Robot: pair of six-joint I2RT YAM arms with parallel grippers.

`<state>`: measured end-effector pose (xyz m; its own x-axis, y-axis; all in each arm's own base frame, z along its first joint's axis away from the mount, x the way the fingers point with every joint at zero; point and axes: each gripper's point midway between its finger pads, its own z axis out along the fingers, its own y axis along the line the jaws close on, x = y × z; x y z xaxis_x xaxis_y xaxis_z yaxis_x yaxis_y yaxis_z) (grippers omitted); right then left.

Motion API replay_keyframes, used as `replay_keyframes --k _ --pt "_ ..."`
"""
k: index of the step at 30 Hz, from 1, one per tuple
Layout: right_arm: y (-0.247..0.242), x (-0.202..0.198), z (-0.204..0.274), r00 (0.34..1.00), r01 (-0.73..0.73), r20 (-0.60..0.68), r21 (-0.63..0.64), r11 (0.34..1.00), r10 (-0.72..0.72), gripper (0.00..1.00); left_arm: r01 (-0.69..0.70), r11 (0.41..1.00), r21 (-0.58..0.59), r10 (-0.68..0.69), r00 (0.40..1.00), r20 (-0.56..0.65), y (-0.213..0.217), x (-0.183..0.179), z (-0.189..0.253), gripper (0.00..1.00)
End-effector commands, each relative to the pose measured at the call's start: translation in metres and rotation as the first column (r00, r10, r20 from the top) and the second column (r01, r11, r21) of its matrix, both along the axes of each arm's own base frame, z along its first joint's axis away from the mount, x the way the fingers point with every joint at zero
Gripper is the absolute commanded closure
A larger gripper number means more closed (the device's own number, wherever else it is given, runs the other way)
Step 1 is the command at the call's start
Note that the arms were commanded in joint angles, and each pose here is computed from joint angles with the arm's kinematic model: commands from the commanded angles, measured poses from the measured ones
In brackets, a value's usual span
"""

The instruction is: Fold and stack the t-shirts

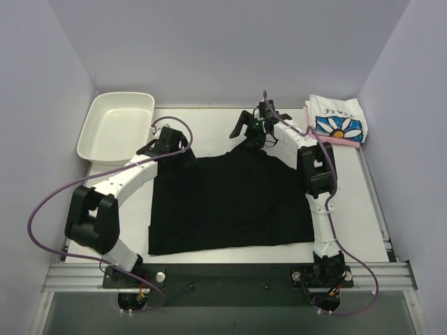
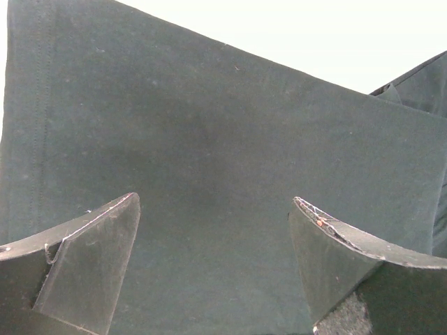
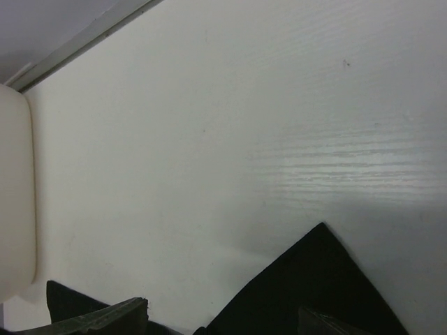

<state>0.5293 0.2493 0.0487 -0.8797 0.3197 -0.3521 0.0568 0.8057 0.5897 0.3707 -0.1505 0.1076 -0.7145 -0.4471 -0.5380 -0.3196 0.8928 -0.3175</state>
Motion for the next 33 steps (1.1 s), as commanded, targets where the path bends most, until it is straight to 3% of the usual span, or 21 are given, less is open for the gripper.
replay_keyframes --k 1,11,23,28,33 --pt "0.002 -0.004 -0.005 1.0 0.003 -0.009 0.011 1.0 -0.003 0.13 0.002 1.0 -0.027 -0.001 0.999 0.039 -0.003 0.01 0.005 0.03" --pt "-0.035 0.007 -0.035 0.991 0.118 -0.043 -0.122 0.986 -0.124 0.13 -0.008 1.0 -0.004 0.008 0.999 0.045 0.005 0.006 0.008 0.03" --pt "-0.122 0.035 -0.047 0.927 0.345 -0.056 -0.253 0.904 -0.37 0.12 -0.016 1.0 0.016 0.015 0.999 0.042 0.012 0.004 0.007 0.03" --pt "-0.152 0.041 -0.051 0.908 0.382 -0.071 -0.26 0.887 -0.412 0.12 -0.024 0.999 0.023 0.023 0.999 0.027 0.016 0.003 0.0 0.03" --pt "-0.163 0.049 -0.027 0.931 0.35 -0.003 -0.266 0.898 -0.364 0.1 -0.023 0.999 0.022 0.022 0.999 0.028 0.015 0.006 0.0 0.03"
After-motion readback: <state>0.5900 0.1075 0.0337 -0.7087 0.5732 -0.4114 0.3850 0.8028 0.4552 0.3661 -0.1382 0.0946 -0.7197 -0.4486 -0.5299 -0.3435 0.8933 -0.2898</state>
